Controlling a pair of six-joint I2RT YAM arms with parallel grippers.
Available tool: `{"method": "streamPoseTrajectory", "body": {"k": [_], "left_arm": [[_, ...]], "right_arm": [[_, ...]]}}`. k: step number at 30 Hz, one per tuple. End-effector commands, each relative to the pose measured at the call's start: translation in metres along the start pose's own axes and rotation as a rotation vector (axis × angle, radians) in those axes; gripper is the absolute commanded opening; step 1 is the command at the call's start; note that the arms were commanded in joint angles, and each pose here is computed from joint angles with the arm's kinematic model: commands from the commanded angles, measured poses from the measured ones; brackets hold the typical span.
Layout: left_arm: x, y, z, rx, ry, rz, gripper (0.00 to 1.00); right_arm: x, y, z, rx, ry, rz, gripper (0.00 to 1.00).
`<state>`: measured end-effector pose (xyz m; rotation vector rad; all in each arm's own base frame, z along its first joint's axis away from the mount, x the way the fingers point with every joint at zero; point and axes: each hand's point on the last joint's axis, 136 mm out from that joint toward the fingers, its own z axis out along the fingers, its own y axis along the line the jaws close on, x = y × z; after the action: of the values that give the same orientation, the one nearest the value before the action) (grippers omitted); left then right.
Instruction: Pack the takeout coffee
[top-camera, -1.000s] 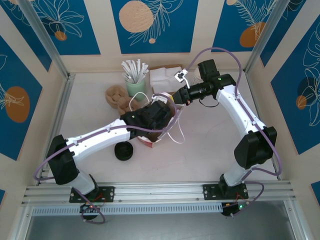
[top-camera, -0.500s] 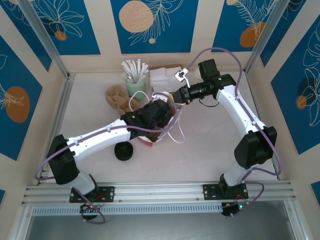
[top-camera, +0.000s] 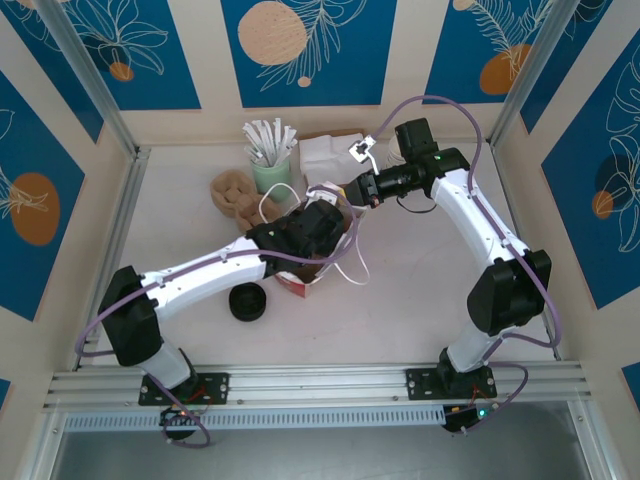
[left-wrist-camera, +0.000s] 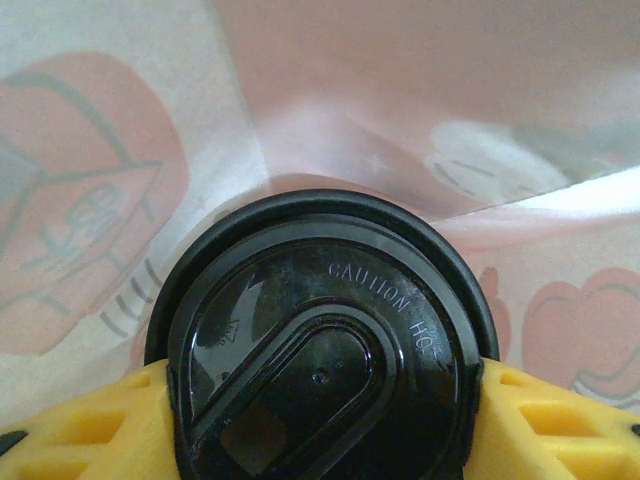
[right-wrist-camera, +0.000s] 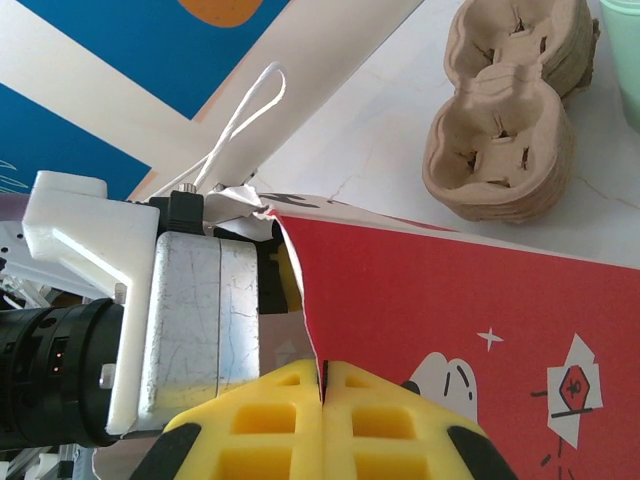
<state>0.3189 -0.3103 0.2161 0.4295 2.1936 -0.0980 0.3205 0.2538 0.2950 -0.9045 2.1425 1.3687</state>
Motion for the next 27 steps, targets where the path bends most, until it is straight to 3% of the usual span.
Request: {"method": "streamPoseTrajectory", "body": {"k": [1,27], "left_arm": [[0.006,0.003,0.008,-0.015,0.014,0.005,0.59],[0.022,0.002,0.002,0.034,0.072,-0.008,0.59]], "right_arm": [[0.002,0.007,0.001,-0.052,-0.001,0.018,0.0],[-0.007,-0.002,0.0,0.005,-0.007,-0.044,0.0]]}}
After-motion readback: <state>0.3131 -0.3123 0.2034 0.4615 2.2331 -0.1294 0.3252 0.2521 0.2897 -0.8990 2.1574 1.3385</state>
